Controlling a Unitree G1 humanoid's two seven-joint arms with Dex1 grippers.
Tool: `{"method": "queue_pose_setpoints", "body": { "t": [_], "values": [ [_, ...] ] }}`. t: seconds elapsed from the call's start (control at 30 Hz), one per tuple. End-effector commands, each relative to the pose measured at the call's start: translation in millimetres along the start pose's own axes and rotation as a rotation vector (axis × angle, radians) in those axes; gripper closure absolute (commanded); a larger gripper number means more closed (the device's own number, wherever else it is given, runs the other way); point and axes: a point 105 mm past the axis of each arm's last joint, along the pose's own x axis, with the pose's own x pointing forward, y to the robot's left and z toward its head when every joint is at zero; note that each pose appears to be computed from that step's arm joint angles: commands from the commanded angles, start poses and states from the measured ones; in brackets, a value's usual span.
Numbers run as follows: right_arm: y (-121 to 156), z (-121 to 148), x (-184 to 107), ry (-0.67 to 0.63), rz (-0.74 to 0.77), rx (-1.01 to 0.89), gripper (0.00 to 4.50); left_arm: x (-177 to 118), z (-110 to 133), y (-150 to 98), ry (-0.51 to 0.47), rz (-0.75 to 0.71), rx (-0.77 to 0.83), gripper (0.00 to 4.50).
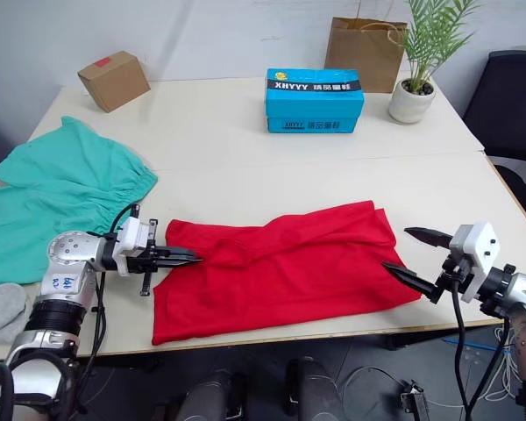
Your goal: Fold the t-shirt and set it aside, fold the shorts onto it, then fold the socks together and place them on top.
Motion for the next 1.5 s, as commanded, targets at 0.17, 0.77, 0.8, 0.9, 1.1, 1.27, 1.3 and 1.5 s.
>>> {"method": "queue_pose_setpoints", "body": {
  "t": [0.17,0.77,0.8,0.9,1.1,1.27,1.3,1.5],
  "values": [
    [-7,6,9,0.001,0.009,-0.073,0.00,-6,2,2,0.017,0.017,-0.013,4.47],
    [-53,28,76,0.182,0.195,-0.317,0.00,-11,43,-12,0.022,0.012,-0.083,0.01],
    [-56,27,80,0.202,0.199,-0.335,0.00,-6,40,-10,0.046,0.026,-0.075,0.01],
    [-60,27,89,0.241,0.243,-0.376,0.00,9,36,-4,0.058,0.050,-0.046,0.01],
    [-49,39,97,0.125,0.336,-0.350,0.00,16,23,3,0.103,0.100,-0.068,0.01],
    [-37,36,85,0.079,0.368,-0.336,0.00,6,13,-9,0.127,0.068,-0.113,1.22],
    [-36,36,83,0.072,0.363,-0.333,0.00,5,10,-8,0.129,0.083,-0.116,1.48],
    [-31,29,67,0.067,0.325,-0.293,0.00,3,14,-8,0.049,0.092,-0.096,3.33]
  ]
}}
